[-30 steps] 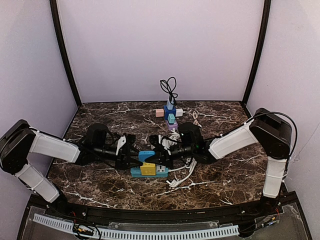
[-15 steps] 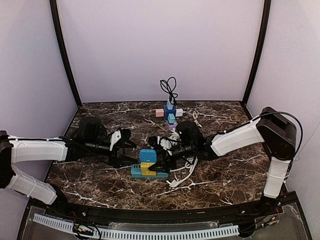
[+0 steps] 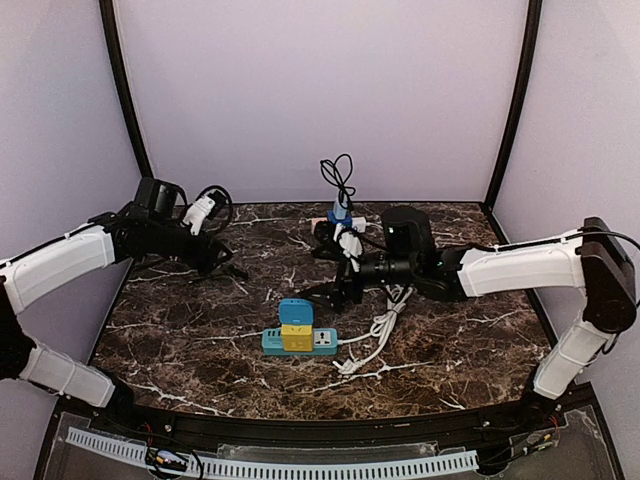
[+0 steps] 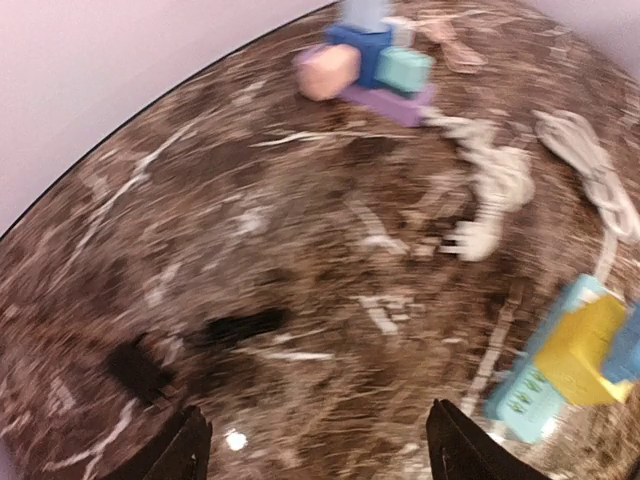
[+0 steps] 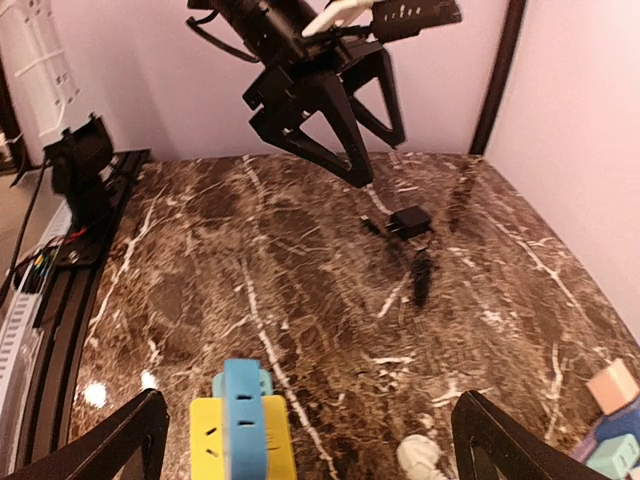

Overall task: Insert the plug
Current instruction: Insert the plug into the socket, then pick up the plug from the center of the board.

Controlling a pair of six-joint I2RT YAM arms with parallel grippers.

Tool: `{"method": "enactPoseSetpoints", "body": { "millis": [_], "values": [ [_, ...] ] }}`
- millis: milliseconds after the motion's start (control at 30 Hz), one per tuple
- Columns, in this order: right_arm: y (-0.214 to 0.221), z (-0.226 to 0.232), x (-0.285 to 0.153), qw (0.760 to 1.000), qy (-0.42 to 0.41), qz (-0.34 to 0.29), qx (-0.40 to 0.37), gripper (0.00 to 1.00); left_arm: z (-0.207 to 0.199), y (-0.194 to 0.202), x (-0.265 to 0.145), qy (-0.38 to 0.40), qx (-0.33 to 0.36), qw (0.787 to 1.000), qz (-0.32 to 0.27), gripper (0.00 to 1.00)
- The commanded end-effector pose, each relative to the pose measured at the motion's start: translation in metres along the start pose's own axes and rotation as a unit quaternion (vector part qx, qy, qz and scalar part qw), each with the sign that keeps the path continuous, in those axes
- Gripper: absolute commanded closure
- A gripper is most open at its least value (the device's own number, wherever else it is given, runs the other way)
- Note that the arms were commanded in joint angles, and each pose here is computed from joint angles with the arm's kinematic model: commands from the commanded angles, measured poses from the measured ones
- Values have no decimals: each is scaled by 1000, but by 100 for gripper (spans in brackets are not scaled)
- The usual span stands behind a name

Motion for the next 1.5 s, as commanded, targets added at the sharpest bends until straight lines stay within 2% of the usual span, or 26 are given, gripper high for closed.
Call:
{"method": "enactPoseSetpoints", "body": {
  "millis": [0,100,167,267,367,500,700,833,1133,1267,1467],
  "values": [
    [-26,-29,-18,988,138,-14,61,1,72,13,-8,-236,-177,942,160,28],
    [-27,-44,-23,965,234,16,114,1,99,13,-1,-304,-251,892,222,29],
    [-22,-48,-27,951,273,29,140,1,124,-2,24,-314,-280,872,249,26],
    [-15,-46,-29,945,283,37,157,1,146,-8,51,-317,-293,860,271,18],
    [-9,-44,-29,945,278,45,165,1,168,0,77,-331,-302,847,288,17],
    [-5,-46,-25,946,276,57,163,1,183,16,98,-329,-323,837,295,18],
    [0,-52,-10,948,265,78,157,1,185,38,115,-310,-365,820,313,32],
    [2,-53,-5,949,259,83,156,1,187,48,125,-301,-384,814,315,35],
    [8,-53,-3,948,261,96,153,1,176,55,125,-271,-434,796,324,34],
    [7,-53,-4,949,260,95,151,1,174,63,126,-273,-433,792,332,43],
    [7,-52,-5,949,261,94,151,1,169,70,129,-262,-439,788,341,48]
  ]
}}
Point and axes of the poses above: each gripper's point midway between its finger pads, its own x axis out along the fingers, its own z axis along the line the jaws close on, y = z × x, the point moved 10 cm from there along -x, back along the fingers, and after that the axes turned 1 degree about -x, right-handed, at the moved point
